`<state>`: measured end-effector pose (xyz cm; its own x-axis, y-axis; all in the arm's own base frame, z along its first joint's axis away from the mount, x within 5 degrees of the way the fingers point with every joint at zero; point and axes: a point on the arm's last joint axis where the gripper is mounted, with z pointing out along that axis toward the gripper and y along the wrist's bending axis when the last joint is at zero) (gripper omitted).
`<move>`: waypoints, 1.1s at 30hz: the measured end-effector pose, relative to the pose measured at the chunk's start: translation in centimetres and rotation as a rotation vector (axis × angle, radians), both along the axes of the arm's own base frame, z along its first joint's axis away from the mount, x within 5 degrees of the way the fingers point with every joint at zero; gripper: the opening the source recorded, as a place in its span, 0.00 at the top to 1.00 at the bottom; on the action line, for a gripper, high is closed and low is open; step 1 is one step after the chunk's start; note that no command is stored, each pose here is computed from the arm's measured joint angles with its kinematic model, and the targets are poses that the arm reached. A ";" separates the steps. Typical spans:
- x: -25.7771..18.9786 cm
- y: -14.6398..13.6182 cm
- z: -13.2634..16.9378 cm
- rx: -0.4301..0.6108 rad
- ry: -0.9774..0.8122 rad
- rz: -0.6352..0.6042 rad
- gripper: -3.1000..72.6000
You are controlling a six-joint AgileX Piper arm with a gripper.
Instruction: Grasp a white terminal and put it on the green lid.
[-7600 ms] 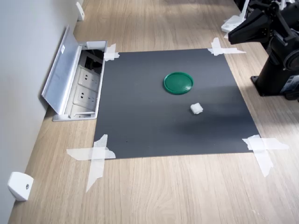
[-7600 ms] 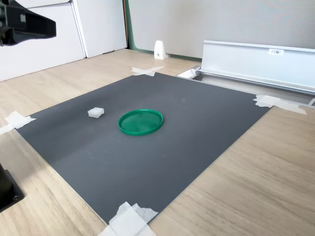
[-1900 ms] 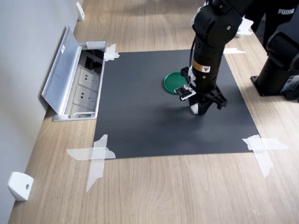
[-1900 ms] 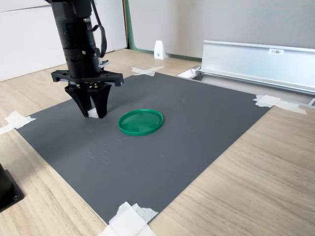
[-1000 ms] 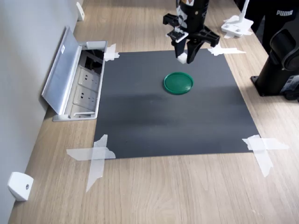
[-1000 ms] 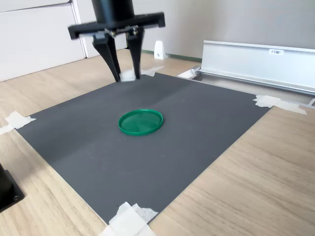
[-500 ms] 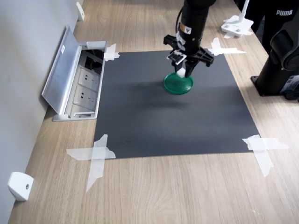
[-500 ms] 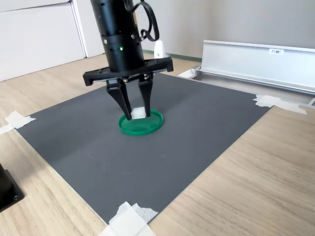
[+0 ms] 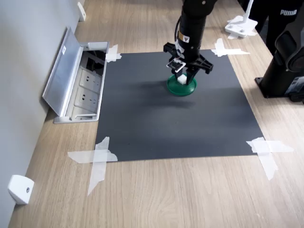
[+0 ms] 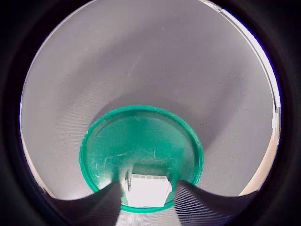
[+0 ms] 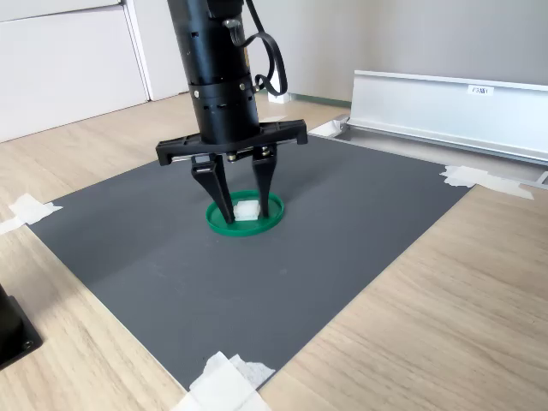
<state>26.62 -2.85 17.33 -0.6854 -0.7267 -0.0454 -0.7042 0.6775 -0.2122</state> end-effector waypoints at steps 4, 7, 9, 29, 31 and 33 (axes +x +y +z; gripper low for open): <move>-0.2 0.1 1.3 0.012 -0.056 -0.011 0.11; -0.4 0.3 4.1 0.036 -0.164 -0.039 0.07; -0.7 0.6 7.1 0.062 -0.273 -0.067 0.07; -14.2 2.1 21.2 0.505 -1.213 -0.415 0.96; -15.6 2.2 20.3 0.521 -1.262 -0.411 0.97; -17.0 2.3 19.0 0.528 -1.286 -0.407 0.97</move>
